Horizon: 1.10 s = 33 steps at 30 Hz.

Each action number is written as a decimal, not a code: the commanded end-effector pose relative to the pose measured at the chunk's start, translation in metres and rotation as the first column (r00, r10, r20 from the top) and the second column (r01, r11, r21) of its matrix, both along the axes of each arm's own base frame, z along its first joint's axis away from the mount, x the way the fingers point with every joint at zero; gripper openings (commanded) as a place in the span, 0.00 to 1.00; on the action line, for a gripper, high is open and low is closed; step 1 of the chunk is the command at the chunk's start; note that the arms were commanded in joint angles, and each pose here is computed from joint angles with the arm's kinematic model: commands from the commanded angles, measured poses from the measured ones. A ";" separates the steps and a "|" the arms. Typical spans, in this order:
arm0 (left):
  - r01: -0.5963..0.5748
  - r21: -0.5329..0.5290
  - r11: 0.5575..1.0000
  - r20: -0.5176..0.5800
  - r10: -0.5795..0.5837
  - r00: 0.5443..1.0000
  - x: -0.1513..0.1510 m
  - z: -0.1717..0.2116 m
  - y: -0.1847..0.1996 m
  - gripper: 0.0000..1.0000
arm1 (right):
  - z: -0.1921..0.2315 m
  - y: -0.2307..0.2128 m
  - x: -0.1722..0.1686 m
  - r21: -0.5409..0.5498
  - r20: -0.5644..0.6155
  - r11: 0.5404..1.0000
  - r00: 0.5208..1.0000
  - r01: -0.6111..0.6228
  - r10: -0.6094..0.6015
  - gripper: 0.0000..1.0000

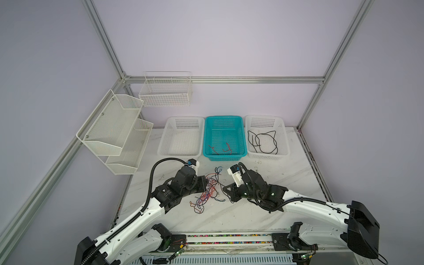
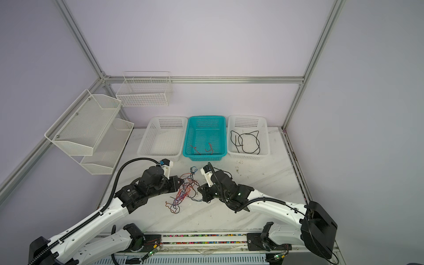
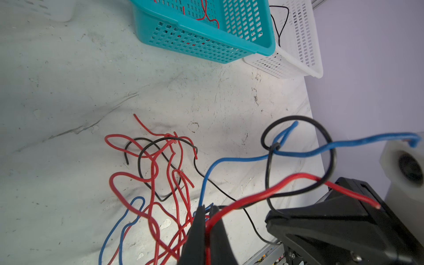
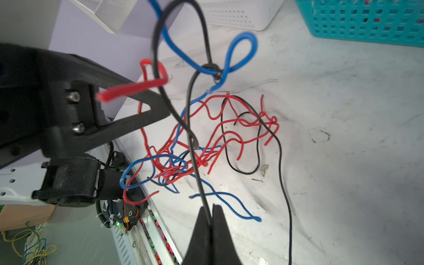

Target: Untangle the cables

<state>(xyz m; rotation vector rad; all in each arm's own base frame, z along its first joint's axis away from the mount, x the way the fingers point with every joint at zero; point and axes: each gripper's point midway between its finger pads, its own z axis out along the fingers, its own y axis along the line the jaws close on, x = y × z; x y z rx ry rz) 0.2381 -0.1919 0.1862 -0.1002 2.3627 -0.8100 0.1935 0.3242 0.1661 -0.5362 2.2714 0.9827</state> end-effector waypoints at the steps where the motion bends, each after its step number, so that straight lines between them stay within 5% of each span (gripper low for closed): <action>1: -0.040 -0.051 0.998 0.076 0.044 0.996 0.007 0.029 0.008 0.00 | -0.010 -0.026 0.009 -0.065 0.013 0.990 0.992 0.127 -0.127 0.00; 10: -0.041 0.052 0.998 0.084 0.036 0.996 -0.004 0.039 0.041 0.00 | -0.006 -0.088 0.049 -0.033 -0.023 0.944 0.944 0.327 -0.328 0.00; 16: -0.047 0.117 0.992 0.070 0.039 0.997 -0.010 0.037 0.056 0.00 | 0.000 -0.112 0.063 -0.008 -0.042 0.934 0.933 0.358 -0.358 0.00; 21: -0.051 0.098 0.994 0.074 0.044 0.996 -0.009 0.040 0.056 0.00 | 0.029 -0.102 0.057 0.068 0.010 0.964 0.966 0.259 -0.260 0.00; 26: -0.011 -0.036 0.999 0.154 0.016 0.988 -0.001 0.069 0.036 0.00 | 0.043 -0.095 0.051 0.108 0.012 0.970 0.976 0.217 -0.219 0.00; 33: 0.039 0.057 0.998 0.044 -0.042 0.998 0.013 0.029 0.025 0.00 | 0.128 -0.092 0.034 0.287 0.138 0.951 0.977 0.116 -0.161 0.00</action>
